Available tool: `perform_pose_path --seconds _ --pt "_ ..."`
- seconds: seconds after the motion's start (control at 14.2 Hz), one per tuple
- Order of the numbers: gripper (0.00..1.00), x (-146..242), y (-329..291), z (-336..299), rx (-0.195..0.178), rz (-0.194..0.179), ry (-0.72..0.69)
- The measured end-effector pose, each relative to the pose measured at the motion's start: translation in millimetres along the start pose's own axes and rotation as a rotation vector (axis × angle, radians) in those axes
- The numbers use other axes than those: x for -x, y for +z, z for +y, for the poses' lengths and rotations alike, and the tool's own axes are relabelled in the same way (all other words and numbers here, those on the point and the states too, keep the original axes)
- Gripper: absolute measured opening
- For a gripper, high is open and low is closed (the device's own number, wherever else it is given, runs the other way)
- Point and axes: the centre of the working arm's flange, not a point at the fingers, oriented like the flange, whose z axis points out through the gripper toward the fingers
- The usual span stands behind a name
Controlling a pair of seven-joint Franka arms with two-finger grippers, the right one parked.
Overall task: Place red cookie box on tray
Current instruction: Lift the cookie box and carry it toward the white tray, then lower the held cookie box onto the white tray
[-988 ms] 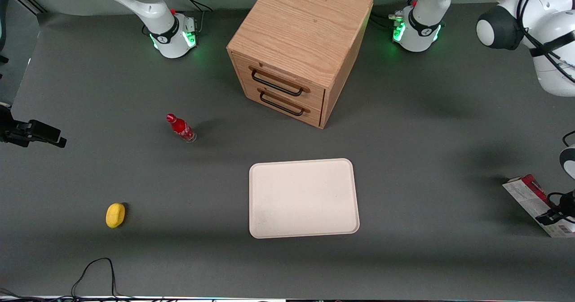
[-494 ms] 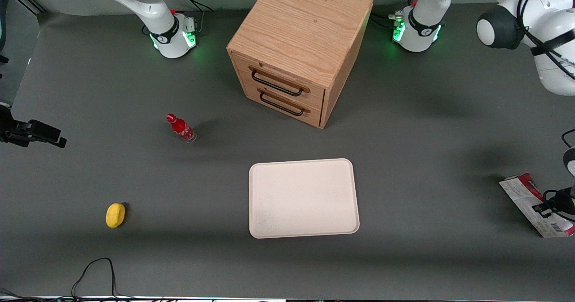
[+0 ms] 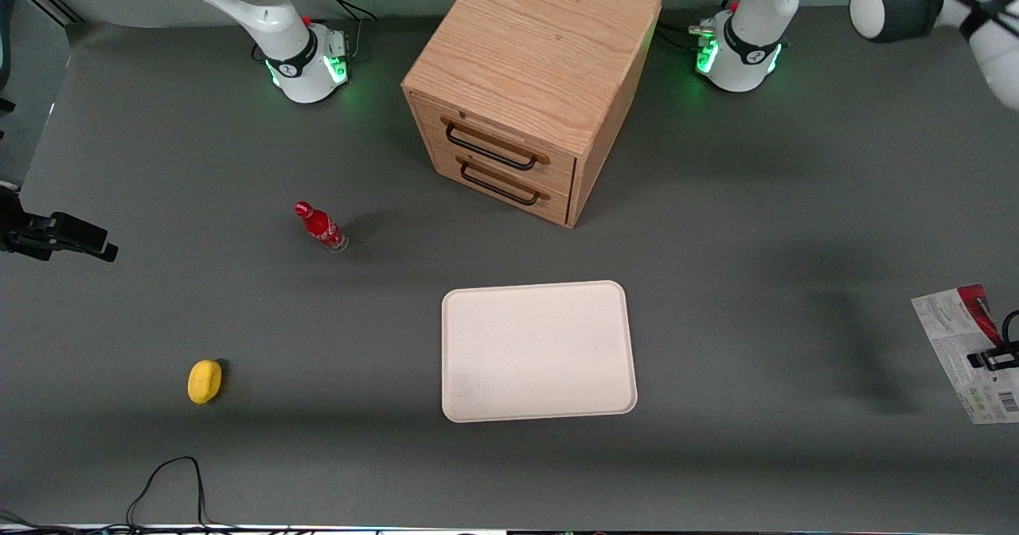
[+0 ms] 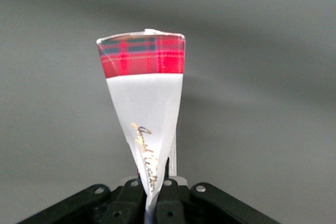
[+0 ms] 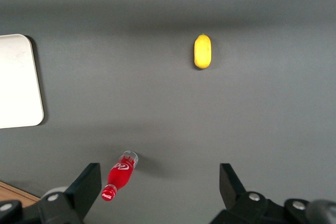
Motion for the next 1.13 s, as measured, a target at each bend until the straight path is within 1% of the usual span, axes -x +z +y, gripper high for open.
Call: perform_pose_path --seconds 0.14,0.21,0.35,0.42,0.56,0.71,0.78,0.92,1.06,1.13 --pt "0.06 16.4 -50.9 64.4 0.008 -0.012 0.094" --pt "0.06 24.6 -67.3 92.2 0.021 -0.018 0.136" --pt "0.06 37.5 -87.1 146.3 0.046 -0.016 0.218" --pt "0.06 44.2 -91.0 173.6 0.044 -0.024 0.248" --pt "0.06 61.1 -91.9 240.4 0.010 -0.037 0.269" --pt "0.06 87.1 -86.1 320.5 0.007 -0.046 0.241" --pt "0.06 101.3 -80.2 357.9 0.003 -0.040 0.226" --pt "0.06 121.3 -58.3 417.3 -0.011 0.010 0.209" --pt "0.06 130.8 -14.8 454.8 -0.016 0.051 0.192" --pt "0.06 132.4 13.0 465.5 -0.019 0.058 0.181"
